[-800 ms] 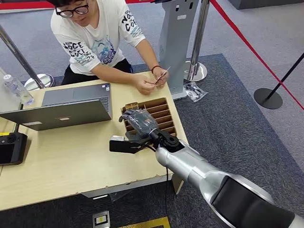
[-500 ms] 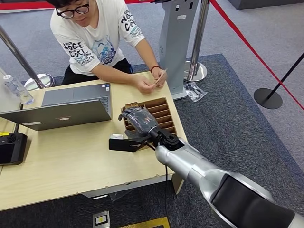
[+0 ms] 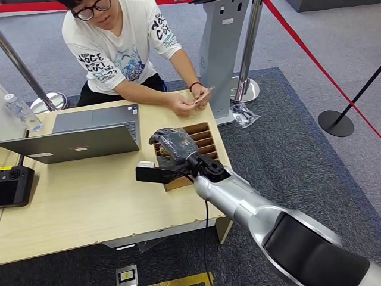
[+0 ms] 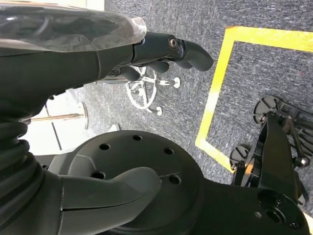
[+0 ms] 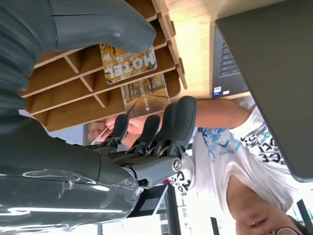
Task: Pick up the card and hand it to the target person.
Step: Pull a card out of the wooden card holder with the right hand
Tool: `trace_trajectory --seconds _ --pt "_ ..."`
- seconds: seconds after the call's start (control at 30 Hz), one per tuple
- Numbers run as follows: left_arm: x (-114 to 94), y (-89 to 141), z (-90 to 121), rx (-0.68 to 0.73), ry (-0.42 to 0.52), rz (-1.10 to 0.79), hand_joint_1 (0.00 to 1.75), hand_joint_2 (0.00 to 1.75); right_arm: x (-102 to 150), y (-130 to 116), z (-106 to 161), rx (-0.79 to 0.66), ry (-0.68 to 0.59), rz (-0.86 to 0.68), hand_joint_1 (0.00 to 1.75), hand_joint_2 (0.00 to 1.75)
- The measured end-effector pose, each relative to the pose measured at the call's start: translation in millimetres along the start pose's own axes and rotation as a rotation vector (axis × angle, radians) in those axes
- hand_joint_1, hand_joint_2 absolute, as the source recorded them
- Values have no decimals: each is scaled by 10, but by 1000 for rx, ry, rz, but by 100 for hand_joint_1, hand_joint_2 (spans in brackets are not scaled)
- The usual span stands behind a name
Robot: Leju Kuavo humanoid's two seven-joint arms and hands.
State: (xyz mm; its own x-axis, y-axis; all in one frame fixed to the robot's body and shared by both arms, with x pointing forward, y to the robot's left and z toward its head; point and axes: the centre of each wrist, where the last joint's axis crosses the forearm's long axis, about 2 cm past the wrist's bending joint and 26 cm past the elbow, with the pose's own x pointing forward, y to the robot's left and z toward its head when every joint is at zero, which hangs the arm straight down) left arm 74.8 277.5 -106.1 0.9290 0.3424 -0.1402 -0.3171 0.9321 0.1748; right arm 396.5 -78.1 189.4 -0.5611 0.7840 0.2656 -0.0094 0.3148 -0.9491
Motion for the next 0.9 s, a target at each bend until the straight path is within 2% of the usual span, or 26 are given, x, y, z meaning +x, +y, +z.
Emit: trace_trajectory --seconds 0.3,0.6,0.9 --pt "-1 -2 0 1 5 0 0 175 -45 -1 -4 5 24 12 70 175" --pt "-6 -6 0 3 5 -4 0 175 -110 -10 -13 18 49 27 77 175" --pt "-10 -9 0 6 8 -9 0 175 -182 8 -2 51 79 41 69 175"
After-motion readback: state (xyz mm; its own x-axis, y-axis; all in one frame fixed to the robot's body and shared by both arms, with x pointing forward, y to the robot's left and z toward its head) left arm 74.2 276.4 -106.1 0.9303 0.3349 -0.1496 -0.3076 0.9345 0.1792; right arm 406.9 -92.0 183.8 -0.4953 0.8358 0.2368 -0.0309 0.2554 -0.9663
